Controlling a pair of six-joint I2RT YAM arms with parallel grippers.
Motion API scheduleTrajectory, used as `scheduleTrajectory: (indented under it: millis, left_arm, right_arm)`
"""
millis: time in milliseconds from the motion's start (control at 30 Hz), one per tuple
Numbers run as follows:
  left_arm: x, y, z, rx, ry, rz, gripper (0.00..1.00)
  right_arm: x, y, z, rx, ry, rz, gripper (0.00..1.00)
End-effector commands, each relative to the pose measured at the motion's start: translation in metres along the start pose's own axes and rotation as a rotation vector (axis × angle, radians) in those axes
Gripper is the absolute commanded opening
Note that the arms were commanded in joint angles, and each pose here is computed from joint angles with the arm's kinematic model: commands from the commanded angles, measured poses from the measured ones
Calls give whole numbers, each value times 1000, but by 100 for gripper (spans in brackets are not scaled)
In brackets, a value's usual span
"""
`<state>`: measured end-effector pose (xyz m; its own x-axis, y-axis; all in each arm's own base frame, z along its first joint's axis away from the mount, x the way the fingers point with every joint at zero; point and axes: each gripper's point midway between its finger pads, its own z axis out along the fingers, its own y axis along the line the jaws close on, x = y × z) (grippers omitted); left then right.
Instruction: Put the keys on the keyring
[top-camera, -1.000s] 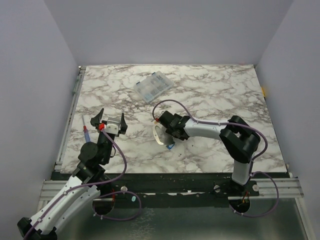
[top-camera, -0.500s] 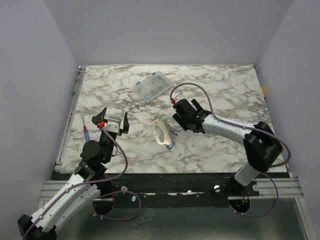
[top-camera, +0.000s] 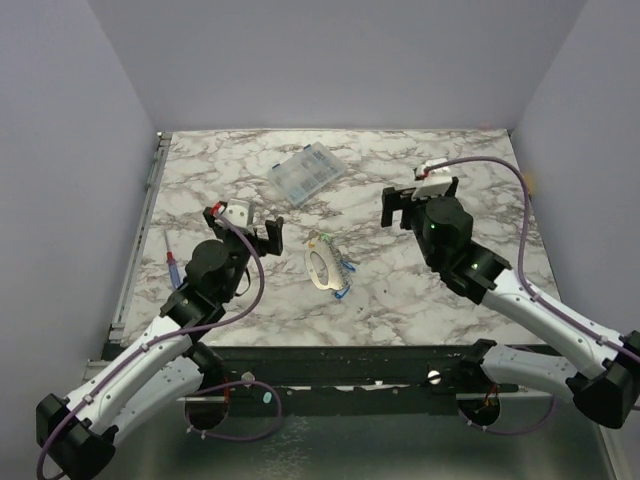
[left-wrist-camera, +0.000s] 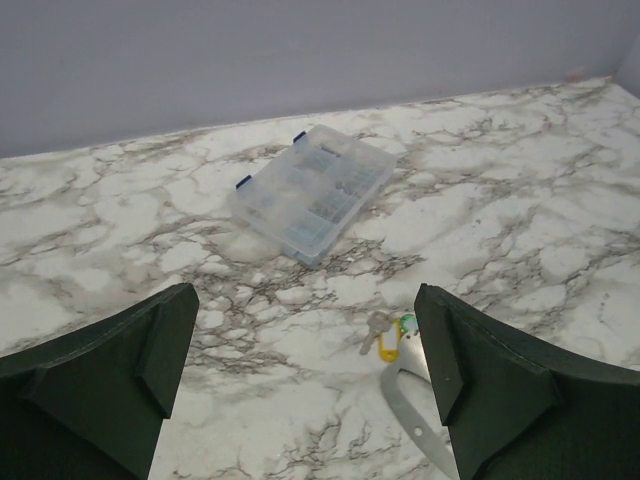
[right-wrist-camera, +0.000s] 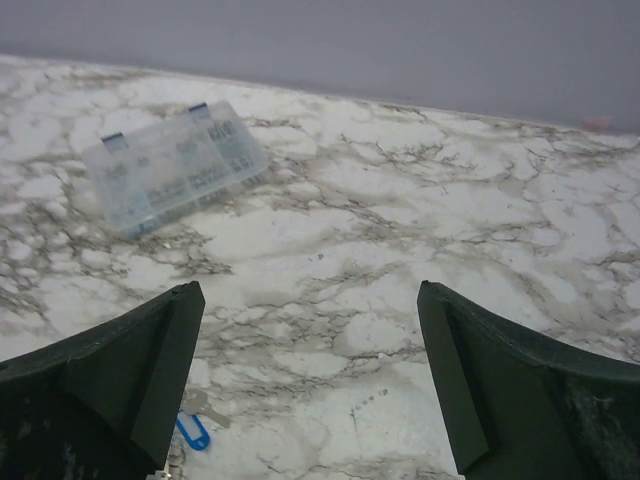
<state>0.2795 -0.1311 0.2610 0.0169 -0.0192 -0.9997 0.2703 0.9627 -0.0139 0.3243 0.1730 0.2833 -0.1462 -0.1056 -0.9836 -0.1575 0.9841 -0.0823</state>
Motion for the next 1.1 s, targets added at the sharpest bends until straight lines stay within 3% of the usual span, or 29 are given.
scheduleTrajectory:
  millis: [0, 233, 1067]
  left_arm:
    - [-2, -21, 7, 67, 121, -99, 99]
    - [0, -26, 4, 108, 162, -68, 99]
    - [2, -27, 3, 126, 162, -31, 99]
  right_arm:
    - [-44, -1, -21, -55, -170, 232, 100]
    - [-57, -9, -38, -81, -231, 302, 100]
    - [-54, 0, -47, -142, -192, 362, 100]
